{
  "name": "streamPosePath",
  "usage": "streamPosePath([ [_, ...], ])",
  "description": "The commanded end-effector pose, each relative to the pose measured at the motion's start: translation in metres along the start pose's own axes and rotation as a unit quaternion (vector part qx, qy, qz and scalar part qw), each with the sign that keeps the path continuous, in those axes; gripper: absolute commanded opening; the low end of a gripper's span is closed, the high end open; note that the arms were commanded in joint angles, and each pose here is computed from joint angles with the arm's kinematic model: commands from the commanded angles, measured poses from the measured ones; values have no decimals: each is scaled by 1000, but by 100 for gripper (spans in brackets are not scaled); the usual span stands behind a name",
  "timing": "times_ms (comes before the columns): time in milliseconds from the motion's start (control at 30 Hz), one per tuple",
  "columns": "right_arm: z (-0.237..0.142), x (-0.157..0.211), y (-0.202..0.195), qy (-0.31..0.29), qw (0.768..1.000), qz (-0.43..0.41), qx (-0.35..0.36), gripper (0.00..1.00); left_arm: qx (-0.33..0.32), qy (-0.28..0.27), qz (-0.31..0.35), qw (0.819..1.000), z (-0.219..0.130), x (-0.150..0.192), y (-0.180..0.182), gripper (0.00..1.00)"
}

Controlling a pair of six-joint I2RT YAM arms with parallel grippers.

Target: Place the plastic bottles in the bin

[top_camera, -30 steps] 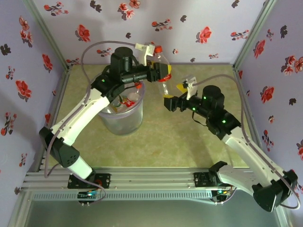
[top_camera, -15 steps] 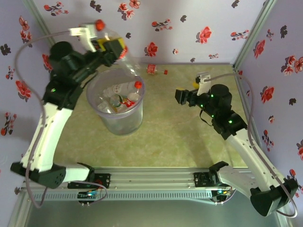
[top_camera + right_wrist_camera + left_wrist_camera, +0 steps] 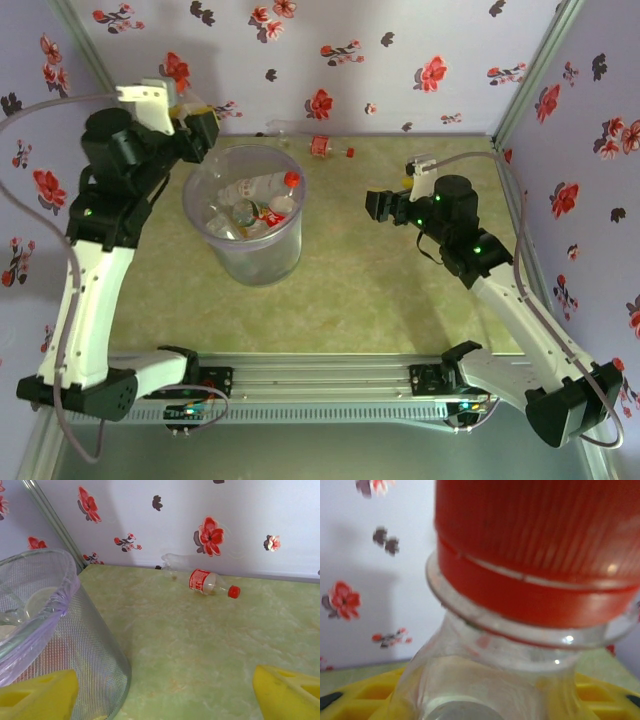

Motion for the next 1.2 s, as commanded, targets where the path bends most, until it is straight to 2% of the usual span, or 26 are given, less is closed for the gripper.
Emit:
streamPosePath([
  [0,-1,6,-5,9,1000,3,6,91,-11,35,48,998,18,26,6,0],
  [167,0,8,-6,13,1000,3,5,91,1,61,75,995,43,57,6,0],
  [467,5,12,-8,20,1000,5,2,91,48,101,87,990,73,94,-4,0],
  [600,6,14,-9,23,1000,4,3,91,63,140,94,984,84,112,-7,0],
  [967,8,17,-11,28,1000,5,3,91,107,231,125,959,96,156,-25,0],
  [1067,8,17,-10,28,1000,5,2,91,116,235,132,956,93,157,-31,0],
  [1100,8,17,-10,28,1000,6,2,91,118,232,134,956,91,155,-32,4],
  [1167,9,18,-11,29,1000,6,3,91,122,227,139,956,87,150,-35,23],
])
Point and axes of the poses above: each hand's point on the last joint's axis, 136 mm out from that joint toward the fingers, its own z axis out along the fingers, its own y axis along the line the jaws close on, x = y × z, the point moved 4 cm from there along -z, back along the fingers, and after that the axes turned 10 degrees about z, right-handed, at the moved point
